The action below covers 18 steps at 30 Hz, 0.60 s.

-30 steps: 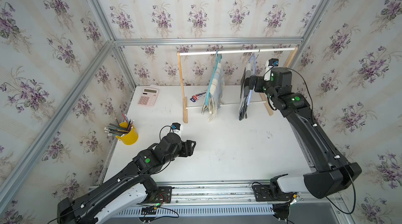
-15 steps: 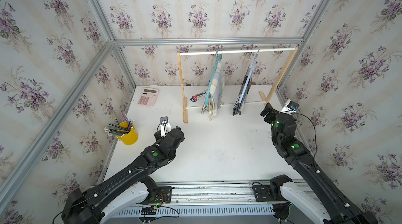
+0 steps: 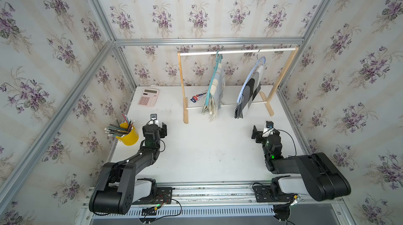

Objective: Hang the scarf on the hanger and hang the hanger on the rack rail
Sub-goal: Reset both arms

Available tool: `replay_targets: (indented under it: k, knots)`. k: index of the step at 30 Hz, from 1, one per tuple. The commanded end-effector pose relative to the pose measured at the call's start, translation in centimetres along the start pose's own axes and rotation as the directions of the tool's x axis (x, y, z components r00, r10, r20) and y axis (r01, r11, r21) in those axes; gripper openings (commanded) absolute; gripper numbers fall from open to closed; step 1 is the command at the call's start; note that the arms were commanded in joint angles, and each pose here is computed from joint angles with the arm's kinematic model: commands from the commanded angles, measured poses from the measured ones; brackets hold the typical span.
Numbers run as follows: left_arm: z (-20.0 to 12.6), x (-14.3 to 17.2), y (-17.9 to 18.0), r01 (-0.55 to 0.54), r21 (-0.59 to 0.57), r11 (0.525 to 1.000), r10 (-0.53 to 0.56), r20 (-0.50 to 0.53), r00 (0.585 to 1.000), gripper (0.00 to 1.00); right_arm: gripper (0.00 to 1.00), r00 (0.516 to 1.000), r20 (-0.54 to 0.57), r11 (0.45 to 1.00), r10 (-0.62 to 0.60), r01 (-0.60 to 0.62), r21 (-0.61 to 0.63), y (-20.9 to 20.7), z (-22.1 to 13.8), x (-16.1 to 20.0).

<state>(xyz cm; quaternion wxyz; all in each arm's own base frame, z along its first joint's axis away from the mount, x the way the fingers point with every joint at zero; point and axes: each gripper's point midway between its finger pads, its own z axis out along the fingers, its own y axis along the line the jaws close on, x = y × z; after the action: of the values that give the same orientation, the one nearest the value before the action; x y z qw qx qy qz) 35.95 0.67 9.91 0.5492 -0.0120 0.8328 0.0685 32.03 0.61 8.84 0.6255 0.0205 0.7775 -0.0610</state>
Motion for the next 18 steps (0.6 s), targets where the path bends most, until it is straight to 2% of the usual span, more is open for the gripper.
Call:
replay_targets:
  k: [1,3,5,7,8,10,12,18]
  knots:
    - [0.8,-2.5,-1.0,0.026,0.08,0.996,-0.036,0.119,0.992,0.83,1.0,0.946,0.313,0.996,0.088,-0.093,0.002,-1.0,-1.5,-6.6]
    - [1.8,-1.1,-1.1,0.027,0.076,0.997,-0.035,0.107,0.994,0.83,1.0,0.95,0.304,0.998,0.068,-0.061,-0.035,-0.1,-1.1,-6.6]
    - [2.4,-1.5,-0.4,0.032,0.032,0.999,-0.037,0.157,0.987,0.85,1.0,0.954,0.29,0.997,0.077,-0.079,-0.004,-0.6,-0.6,-6.4]
    - [2.6,-1.2,1.4,0.104,-0.074,0.992,-0.096,0.099,0.99,0.86,1.0,0.956,0.273,0.991,0.105,-0.123,0.047,-1.7,-0.2,-6.2]
    - [2.8,-1.0,1.7,0.115,-0.084,0.99,-0.109,0.071,0.991,0.85,1.0,0.959,0.263,0.99,0.11,-0.129,0.057,-1.9,0.2,-6.1]
    - [3.4,-0.9,1.3,0.087,-0.07,0.994,-0.083,0.055,0.995,0.86,1.0,0.973,0.205,0.989,0.108,-0.127,0.081,-1.8,1.7,-5.5]
    - [3.2,-1.2,1.2,0.08,-0.06,0.995,-0.074,0.097,0.993,0.86,1.0,0.984,0.143,0.991,0.104,-0.115,0.073,-1.5,3.5,-5.1]
    - [3.4,-1.0,0.9,0.073,-0.047,0.996,-0.07,0.076,0.995,0.86,1.0,0.982,0.131,0.988,0.138,-0.146,0.057,-2.0,3.9,-5.0]
